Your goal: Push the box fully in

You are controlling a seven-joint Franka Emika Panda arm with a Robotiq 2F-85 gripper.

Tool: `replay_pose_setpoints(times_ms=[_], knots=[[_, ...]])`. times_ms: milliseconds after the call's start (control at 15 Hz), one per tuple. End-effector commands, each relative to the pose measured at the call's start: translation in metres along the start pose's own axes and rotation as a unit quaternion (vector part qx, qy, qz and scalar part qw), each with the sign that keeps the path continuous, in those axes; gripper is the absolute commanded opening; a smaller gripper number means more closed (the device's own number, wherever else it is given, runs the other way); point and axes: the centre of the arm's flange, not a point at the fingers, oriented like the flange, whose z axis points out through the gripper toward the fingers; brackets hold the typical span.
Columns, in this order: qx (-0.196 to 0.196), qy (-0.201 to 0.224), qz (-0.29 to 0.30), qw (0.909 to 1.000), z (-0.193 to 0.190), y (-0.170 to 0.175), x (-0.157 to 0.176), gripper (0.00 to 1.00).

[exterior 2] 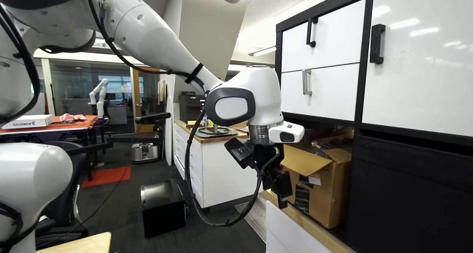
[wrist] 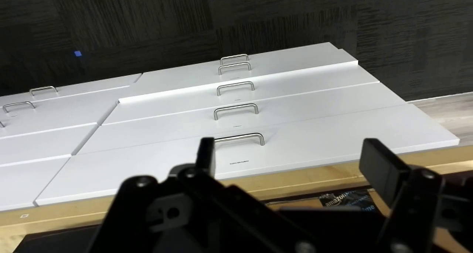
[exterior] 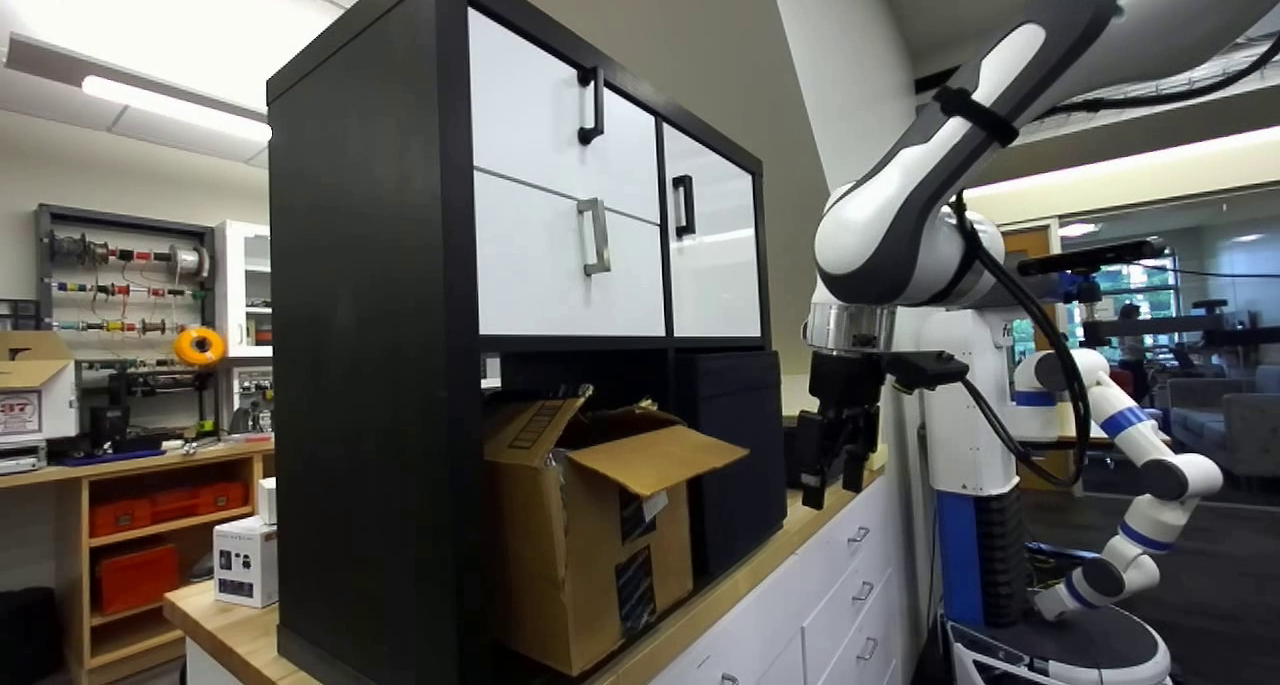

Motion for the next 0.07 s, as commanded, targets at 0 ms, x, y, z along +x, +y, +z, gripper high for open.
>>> replay_pose_setpoints(times_ms=[0], knots=[[0.000,0.000,-0.001,1.0000,-0.0008,-0.0010,-0.0013,1.00]])
